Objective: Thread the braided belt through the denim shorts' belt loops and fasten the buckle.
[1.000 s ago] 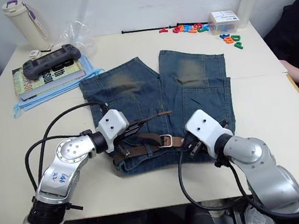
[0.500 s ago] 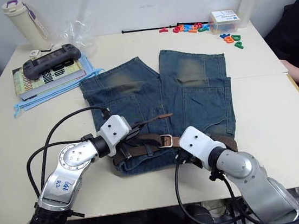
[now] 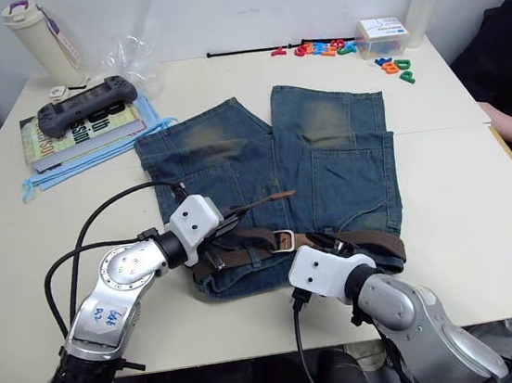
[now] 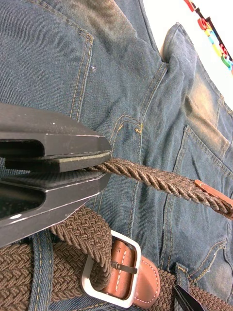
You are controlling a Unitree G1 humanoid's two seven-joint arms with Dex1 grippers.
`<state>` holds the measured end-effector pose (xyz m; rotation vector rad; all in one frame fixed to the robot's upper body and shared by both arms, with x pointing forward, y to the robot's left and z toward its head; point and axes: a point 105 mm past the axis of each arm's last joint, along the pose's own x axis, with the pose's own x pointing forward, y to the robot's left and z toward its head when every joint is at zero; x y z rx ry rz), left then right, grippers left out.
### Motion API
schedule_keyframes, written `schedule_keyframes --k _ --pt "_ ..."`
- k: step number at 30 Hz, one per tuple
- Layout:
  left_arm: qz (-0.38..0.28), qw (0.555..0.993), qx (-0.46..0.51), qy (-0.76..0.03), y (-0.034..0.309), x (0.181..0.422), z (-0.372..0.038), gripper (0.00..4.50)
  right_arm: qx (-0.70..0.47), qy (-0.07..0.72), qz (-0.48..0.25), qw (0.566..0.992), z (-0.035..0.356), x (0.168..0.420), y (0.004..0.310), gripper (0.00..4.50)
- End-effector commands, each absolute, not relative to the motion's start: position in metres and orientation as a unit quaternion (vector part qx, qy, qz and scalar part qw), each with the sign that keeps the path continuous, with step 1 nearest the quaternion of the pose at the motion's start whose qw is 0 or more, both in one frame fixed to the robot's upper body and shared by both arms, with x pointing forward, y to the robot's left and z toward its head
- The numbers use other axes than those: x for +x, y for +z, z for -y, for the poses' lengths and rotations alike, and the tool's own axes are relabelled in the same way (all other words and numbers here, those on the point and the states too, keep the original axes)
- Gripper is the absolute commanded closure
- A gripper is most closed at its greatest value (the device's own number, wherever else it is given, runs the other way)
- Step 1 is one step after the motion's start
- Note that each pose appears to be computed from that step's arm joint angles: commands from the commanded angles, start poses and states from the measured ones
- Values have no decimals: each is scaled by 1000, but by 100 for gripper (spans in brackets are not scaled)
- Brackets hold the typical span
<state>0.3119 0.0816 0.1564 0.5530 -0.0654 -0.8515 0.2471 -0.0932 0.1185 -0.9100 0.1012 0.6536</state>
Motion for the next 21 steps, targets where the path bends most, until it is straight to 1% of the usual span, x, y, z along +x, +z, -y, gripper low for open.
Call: schedule_keyframes --k 1,10,18,19,20,21 --pt "58 872 264 -407 169 308 -79 450 -444 299 -24 844 91 246 126 166" --pt "59 872 261 -409 170 309 -77 450 -462 276 -49 841 98 254 114 166" --pt "60 872 260 -411 169 308 -76 450 -448 265 -56 852 84 264 108 166" --pt "59 872 260 -412 169 308 -77 450 -446 263 -57 854 83 264 108 219" --pt "59 872 260 -411 168 308 -77 450 -445 262 -56 854 83 264 108 249" --pt "57 872 260 -410 167 308 -78 450 -445 259 -53 855 82 265 109 290"
